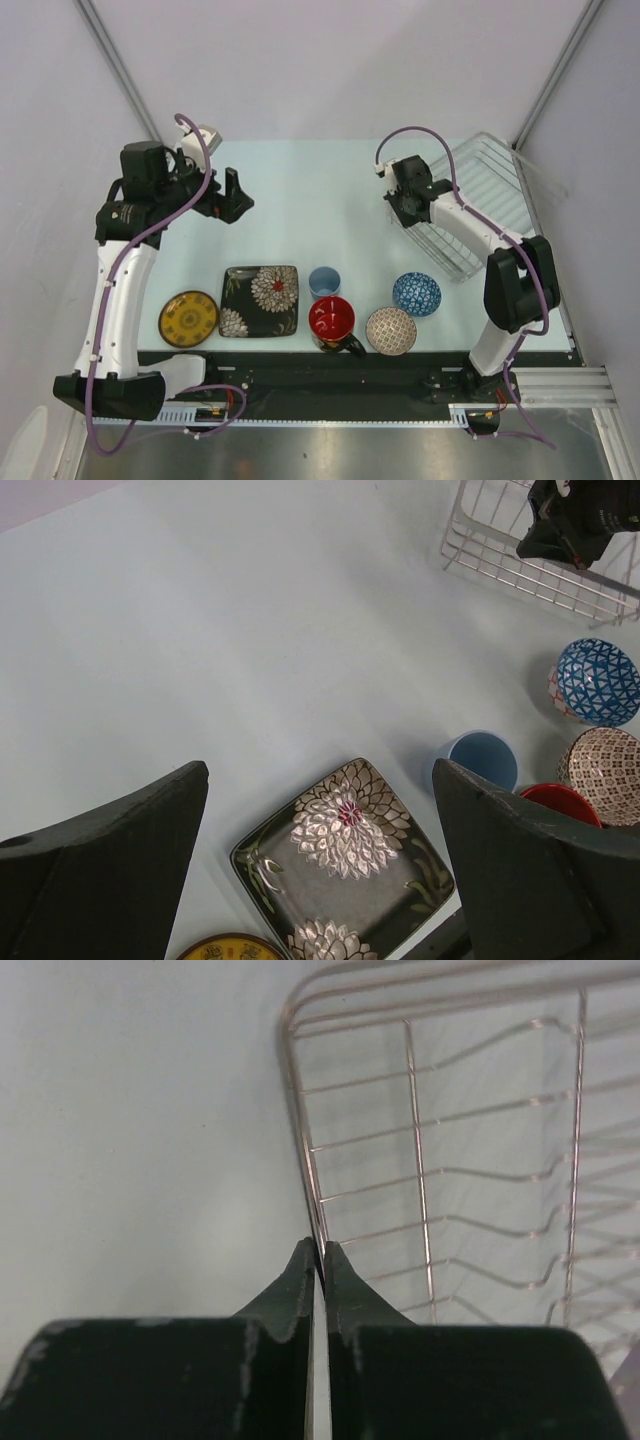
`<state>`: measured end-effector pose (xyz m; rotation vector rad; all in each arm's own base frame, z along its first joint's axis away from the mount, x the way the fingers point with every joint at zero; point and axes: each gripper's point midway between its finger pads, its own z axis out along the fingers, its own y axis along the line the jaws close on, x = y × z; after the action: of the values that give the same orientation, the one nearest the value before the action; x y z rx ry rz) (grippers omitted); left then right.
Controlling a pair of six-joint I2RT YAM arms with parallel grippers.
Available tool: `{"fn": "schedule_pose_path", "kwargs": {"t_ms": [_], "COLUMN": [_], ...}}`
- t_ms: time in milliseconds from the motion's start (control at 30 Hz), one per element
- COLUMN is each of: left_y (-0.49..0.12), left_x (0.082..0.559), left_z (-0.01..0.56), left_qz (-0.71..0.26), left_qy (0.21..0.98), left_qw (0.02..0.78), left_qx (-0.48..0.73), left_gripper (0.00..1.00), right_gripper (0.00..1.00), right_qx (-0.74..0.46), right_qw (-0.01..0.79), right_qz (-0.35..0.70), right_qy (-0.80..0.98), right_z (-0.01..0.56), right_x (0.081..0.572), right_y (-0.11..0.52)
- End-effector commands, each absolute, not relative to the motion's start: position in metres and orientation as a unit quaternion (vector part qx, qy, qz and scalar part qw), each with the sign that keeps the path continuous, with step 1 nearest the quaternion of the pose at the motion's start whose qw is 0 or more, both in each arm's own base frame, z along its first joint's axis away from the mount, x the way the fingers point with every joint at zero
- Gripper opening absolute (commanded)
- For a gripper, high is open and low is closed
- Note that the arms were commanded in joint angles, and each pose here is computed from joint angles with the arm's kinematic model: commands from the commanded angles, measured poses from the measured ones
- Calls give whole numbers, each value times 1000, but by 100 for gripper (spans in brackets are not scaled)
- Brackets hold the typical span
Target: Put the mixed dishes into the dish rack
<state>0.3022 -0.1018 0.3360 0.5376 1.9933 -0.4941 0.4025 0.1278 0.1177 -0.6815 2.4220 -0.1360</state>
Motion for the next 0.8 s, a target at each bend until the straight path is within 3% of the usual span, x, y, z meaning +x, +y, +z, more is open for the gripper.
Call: {"fn": "schedule_pose_path", "kwargs": {"t_ms": [0,367,533,767], "left_y": [-103,-98,-94,-96], "left_x": [300,293,288,289], "left_z": [345,339,334,324], "left_qz": [-201,-186,-176,-182], "left_qy": [807,811,813,817], "left_qw": [506,504,503,494], "left_qx": [230,232,236,235], "left_gripper": [100,100,100,100], "right_gripper": [0,0,0,0], "right_qx": [-219,-262,-272,-250], "right_qw": [306,329,340,368], "right_qz": [-32,-26,-43,32], "right_qy": [926,907,899,895], "right_z": [111,106,109,122], "right_x": [401,472,502,529], "right_y": [147,222,224,282]}}
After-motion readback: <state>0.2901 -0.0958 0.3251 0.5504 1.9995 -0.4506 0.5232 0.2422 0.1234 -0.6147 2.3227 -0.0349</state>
